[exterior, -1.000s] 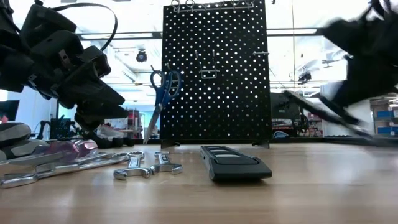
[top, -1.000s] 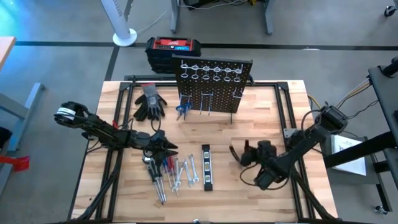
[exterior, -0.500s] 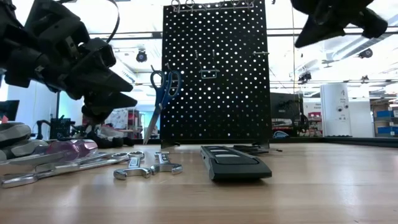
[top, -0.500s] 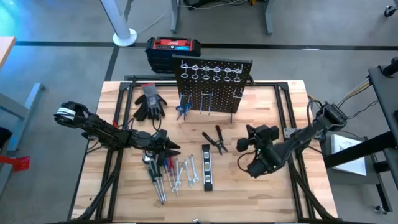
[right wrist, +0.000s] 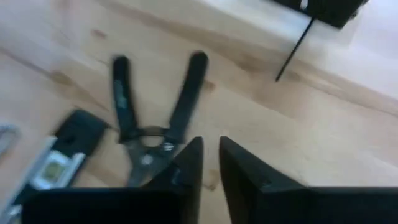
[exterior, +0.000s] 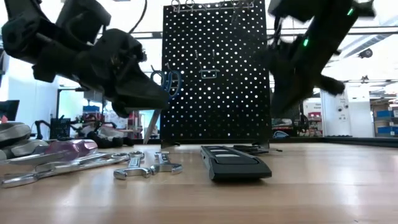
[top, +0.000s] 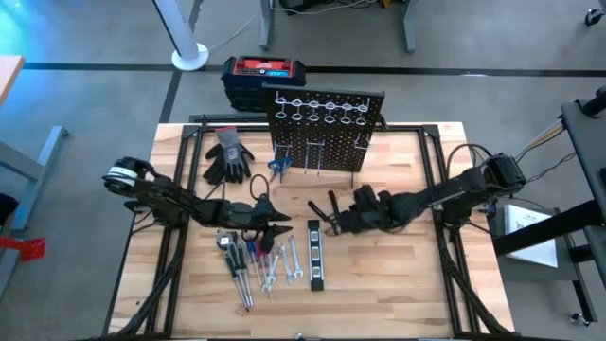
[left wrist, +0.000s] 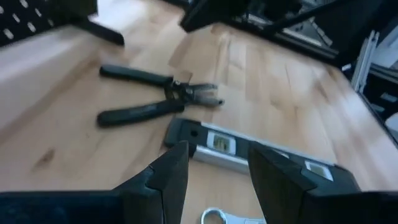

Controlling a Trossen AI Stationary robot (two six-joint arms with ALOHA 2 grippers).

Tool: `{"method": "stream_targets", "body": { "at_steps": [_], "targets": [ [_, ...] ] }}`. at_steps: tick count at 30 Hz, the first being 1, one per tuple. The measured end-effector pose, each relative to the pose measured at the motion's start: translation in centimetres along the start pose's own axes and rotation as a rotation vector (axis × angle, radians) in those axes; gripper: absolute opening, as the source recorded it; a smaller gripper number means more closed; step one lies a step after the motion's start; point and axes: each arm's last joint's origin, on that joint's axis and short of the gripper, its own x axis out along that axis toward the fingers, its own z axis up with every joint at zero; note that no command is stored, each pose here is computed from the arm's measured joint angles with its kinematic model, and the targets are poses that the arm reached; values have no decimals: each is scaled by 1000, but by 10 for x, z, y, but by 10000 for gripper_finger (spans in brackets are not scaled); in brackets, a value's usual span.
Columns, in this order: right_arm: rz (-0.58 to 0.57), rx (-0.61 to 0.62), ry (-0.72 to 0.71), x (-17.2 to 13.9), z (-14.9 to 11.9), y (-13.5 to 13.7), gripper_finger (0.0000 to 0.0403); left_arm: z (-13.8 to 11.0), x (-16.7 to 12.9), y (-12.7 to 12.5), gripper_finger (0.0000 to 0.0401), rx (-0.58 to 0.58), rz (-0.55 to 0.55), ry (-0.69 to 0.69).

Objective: Hang tools onto peg board
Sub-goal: Hang the black stripping pliers on the peg board

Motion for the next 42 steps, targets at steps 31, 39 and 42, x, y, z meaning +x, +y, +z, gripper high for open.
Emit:
{"method": "stream_targets", "body": {
  "at_steps": [31, 39, 42],
  "targets": [
    [-155, -187, 352, 102, 28, 52, 137, -44, -26, 30, 155, -24, 191, 131],
    [-174, -323, 343, 89, 15, 56, 34, -47, -29, 33, 155, -67, 220, 125],
    [-260, -376, 317, 69, 9, 49, 34, -46, -29, 32, 155, -83, 219, 120]
  ]
}}
